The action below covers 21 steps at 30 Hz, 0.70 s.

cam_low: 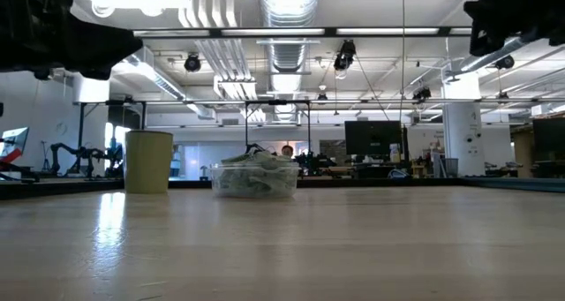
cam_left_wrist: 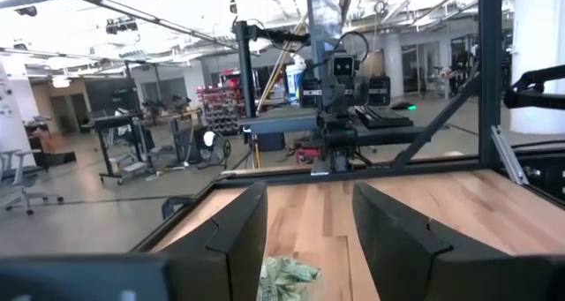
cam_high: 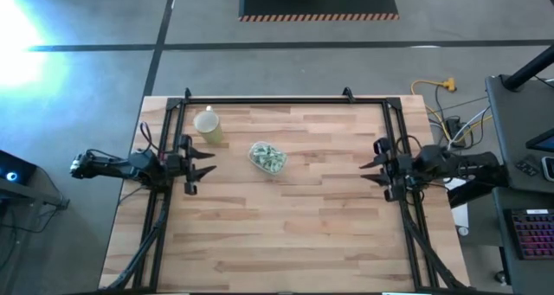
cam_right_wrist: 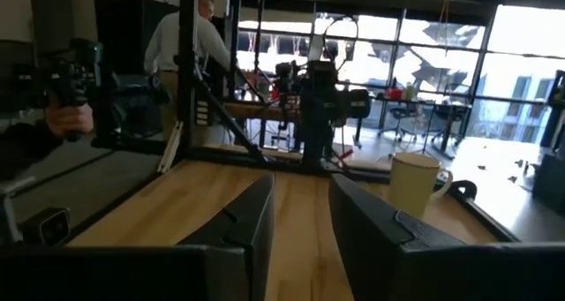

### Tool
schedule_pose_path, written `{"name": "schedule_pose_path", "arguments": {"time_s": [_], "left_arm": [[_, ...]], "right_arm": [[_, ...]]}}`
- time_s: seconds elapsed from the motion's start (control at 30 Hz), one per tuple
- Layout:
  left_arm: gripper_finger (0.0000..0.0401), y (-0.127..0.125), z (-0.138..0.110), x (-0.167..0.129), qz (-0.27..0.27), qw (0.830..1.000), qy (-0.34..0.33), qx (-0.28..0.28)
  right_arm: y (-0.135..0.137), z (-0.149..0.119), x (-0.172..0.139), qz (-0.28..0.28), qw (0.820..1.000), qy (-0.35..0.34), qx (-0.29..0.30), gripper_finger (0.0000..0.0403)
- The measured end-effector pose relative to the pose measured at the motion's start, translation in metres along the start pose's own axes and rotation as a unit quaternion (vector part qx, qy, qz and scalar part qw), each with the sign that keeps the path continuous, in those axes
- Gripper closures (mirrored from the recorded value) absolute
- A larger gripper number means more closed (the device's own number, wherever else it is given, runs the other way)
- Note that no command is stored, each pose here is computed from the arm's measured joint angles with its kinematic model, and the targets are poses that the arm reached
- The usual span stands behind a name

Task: Pick and place Stevia / Truvia into bins
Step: Return to Home Position

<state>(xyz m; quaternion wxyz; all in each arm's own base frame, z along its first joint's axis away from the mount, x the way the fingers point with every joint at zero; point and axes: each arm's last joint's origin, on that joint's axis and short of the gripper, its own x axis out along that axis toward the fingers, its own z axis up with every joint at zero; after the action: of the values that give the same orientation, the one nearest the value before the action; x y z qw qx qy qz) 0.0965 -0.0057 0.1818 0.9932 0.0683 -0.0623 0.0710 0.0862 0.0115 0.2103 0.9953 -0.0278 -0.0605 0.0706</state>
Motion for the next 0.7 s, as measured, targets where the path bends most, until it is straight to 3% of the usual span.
{"name": "schedule_pose_path", "arguments": {"time_s": [0.2, 0.7], "left_arm": [[0.0248, -0.001, -0.003, 0.0, -0.001, 1.0, 0.005, 0.0], [0.0248, 0.0, -0.005, 0.0, 0.006, 1.0, 0.012, 0.006]], "right_arm": [[-0.003, -0.011, 0.002, -0.065, 0.997, 0.007, 0.03, 0.0305], [-0.01, -0.025, 0.003, -0.074, 0.997, 0.031, 0.023, 0.031]]}}
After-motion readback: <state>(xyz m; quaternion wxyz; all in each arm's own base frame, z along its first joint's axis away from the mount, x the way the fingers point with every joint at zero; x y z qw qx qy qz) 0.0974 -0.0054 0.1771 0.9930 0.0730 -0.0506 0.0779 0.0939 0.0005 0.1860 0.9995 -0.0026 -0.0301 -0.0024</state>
